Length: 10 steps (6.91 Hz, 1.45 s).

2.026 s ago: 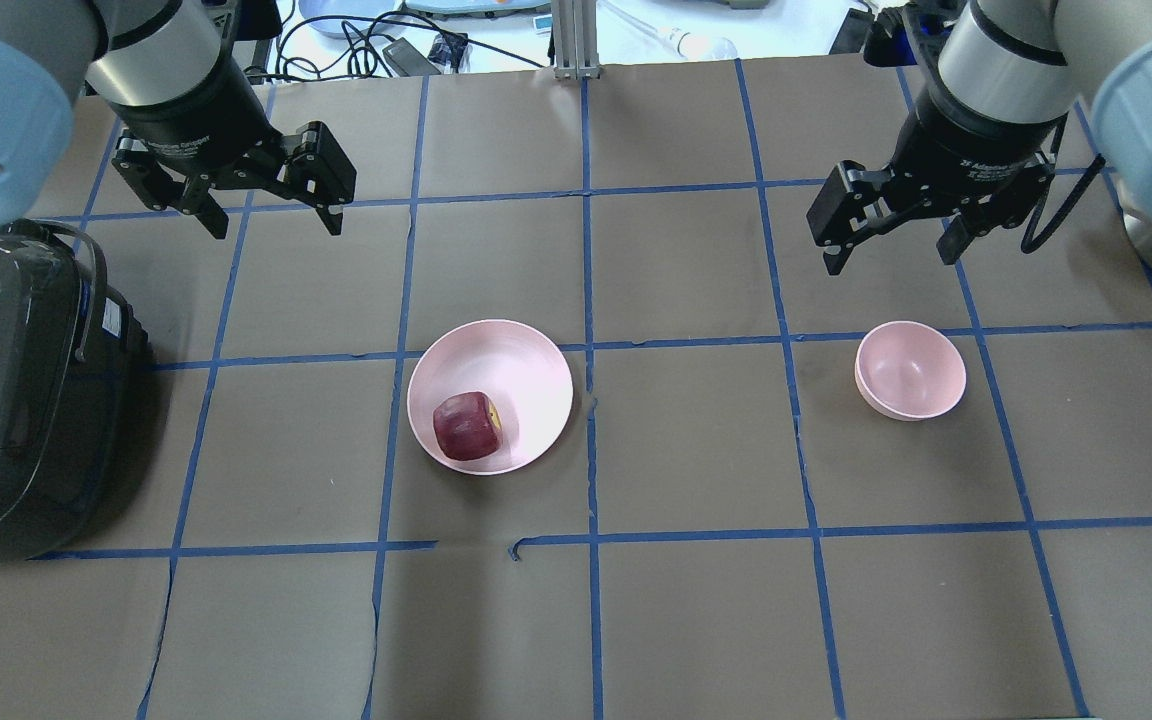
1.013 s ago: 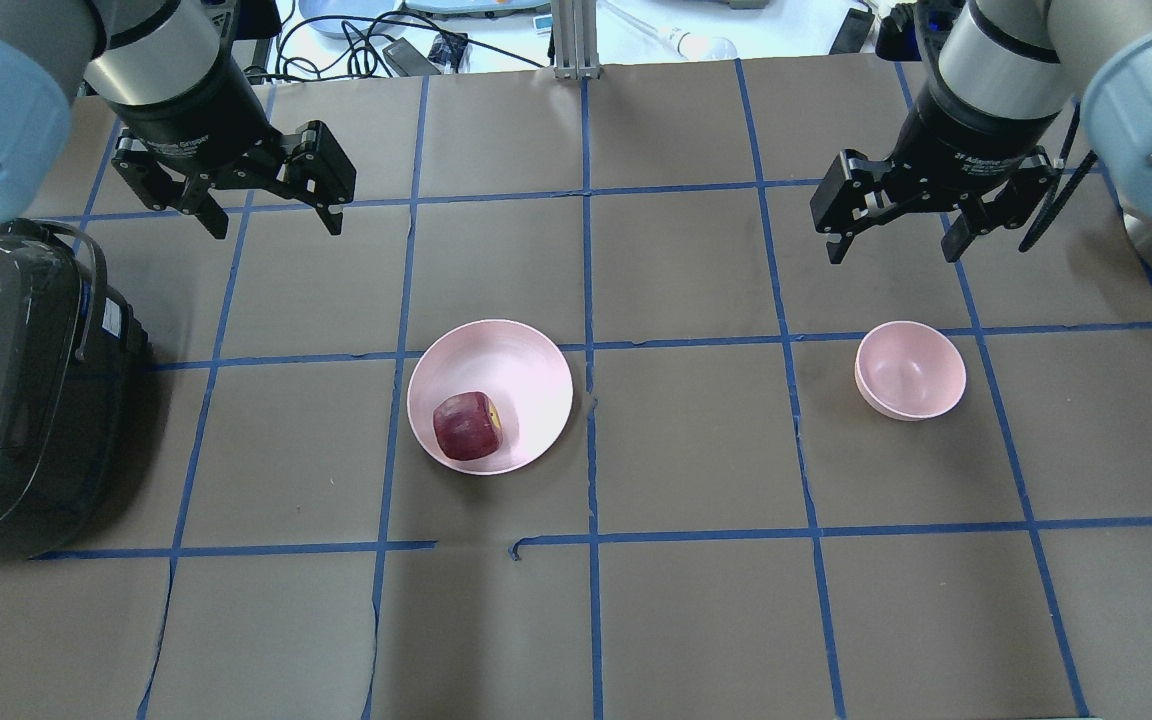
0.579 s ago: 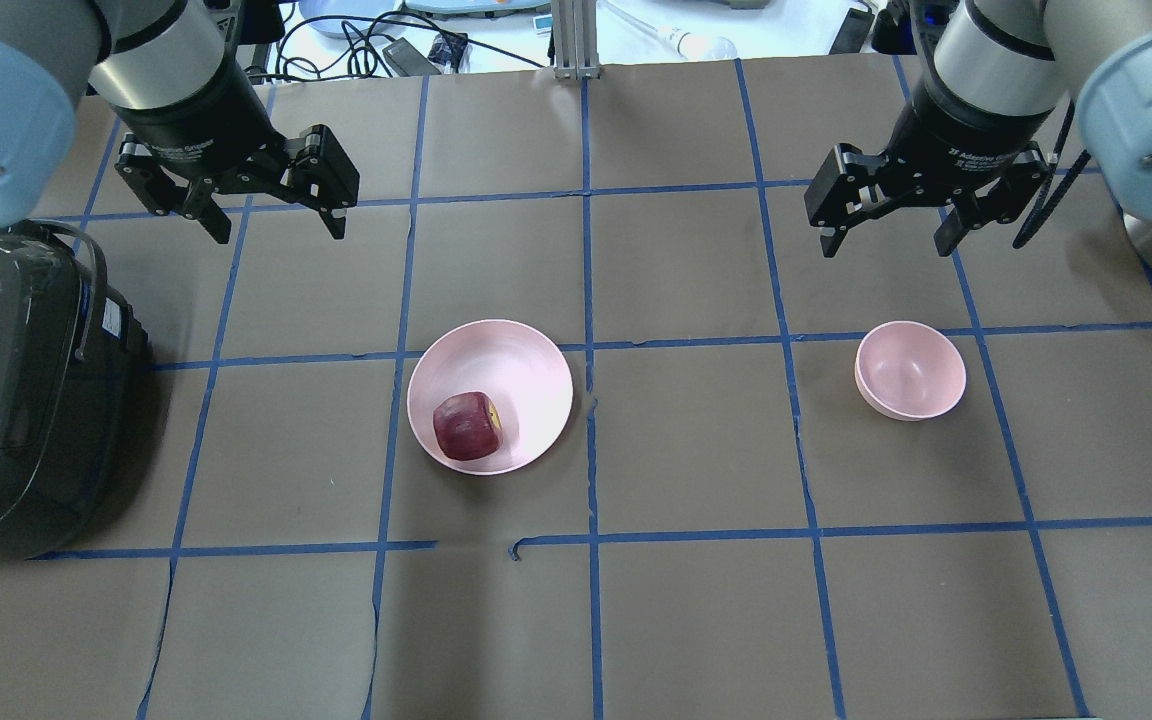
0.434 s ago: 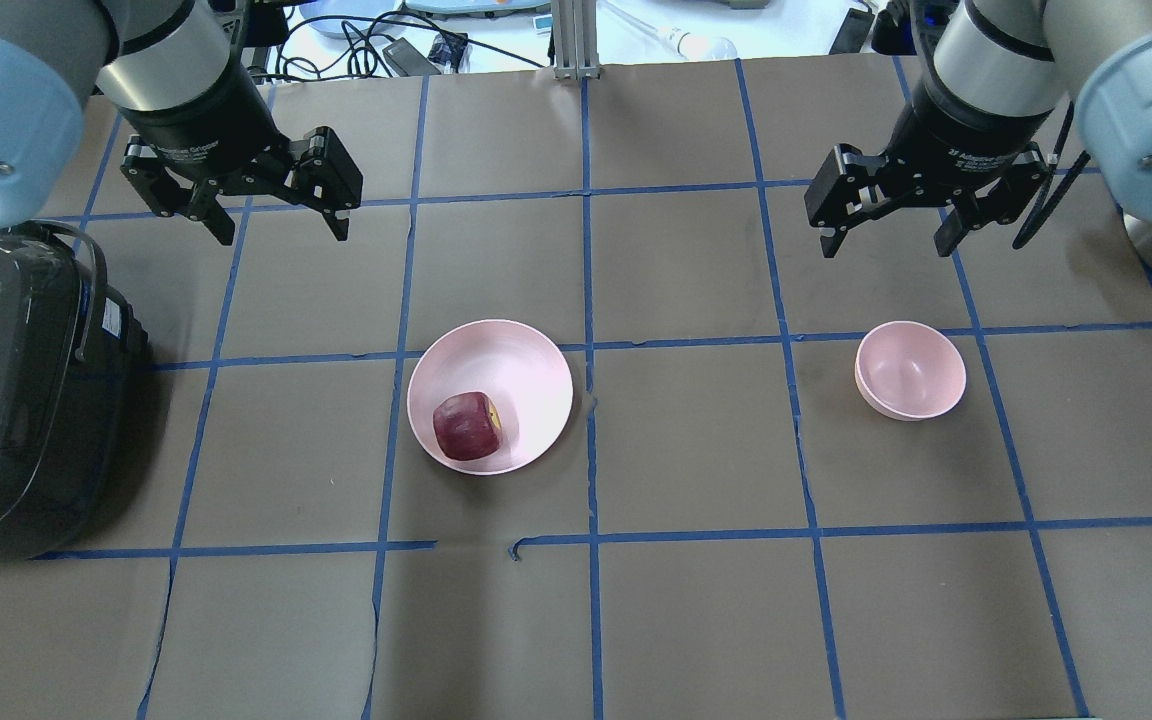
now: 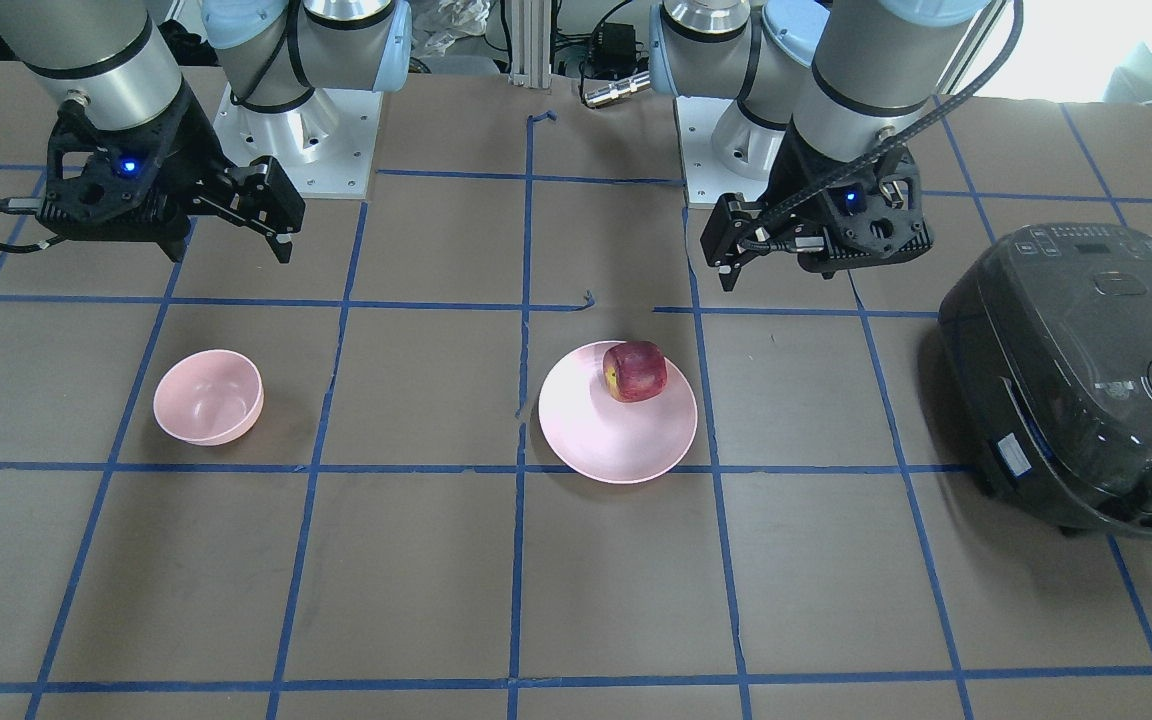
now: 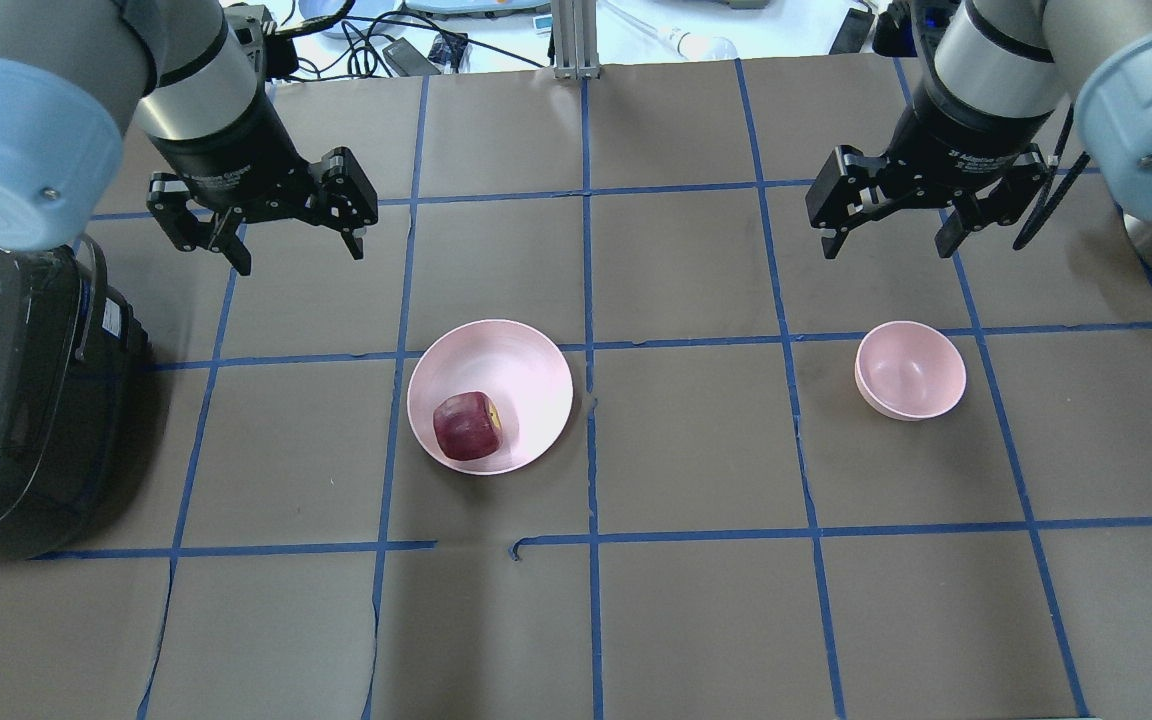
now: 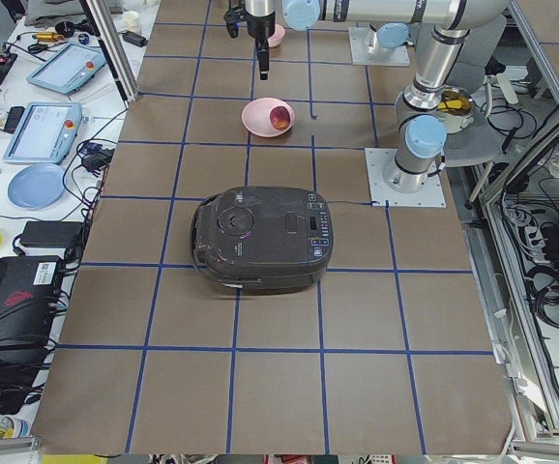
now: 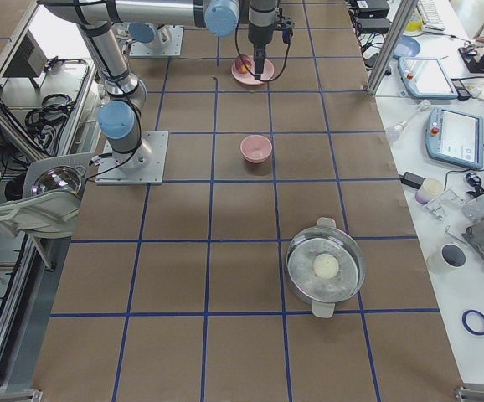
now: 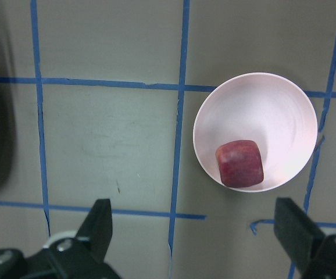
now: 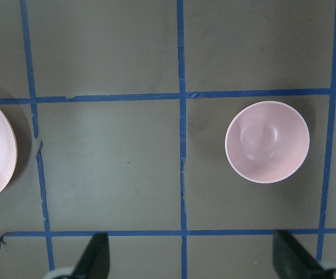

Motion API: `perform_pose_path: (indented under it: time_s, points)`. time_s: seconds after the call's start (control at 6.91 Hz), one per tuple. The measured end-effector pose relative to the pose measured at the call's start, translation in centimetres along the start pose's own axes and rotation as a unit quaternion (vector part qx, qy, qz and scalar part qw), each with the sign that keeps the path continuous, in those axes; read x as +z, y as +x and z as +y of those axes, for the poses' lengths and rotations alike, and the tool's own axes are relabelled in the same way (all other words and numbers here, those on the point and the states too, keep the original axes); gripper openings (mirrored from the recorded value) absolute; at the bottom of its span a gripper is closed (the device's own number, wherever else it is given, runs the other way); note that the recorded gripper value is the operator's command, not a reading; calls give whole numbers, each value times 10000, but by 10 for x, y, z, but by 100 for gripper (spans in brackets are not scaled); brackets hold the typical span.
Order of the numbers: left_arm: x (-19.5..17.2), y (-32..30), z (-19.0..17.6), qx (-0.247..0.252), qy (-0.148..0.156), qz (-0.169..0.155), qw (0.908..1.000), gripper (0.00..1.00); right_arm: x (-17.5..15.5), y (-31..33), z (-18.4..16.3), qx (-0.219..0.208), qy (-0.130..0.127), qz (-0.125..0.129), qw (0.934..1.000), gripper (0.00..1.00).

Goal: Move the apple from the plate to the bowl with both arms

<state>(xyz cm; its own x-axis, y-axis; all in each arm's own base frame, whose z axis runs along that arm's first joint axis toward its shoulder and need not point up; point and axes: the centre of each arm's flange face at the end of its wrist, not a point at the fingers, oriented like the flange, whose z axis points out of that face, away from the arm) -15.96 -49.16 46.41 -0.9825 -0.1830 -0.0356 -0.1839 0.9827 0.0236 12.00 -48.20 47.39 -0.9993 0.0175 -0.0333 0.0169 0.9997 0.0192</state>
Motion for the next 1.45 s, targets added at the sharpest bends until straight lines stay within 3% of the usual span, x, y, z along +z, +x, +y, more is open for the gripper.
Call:
perform_pose_path:
  time_s: [0.14,0.43,0.87,1.45]
  points:
    - [20,13,12,-226,-135,-38,9996,100,0,0,0,-3,5,0,10000,100]
    - [73,33,24,-271,-111,-18,9996,100,0,-1,0,-6,14,-5,10000,100]
    - [184,45,36,-335,-188,392,9985,100,0,0,0,-3,9,24,10000,100]
    - [232,56,31,-285,-403,550,9973,100,23,23,-22,121,-106,132,9998,100]
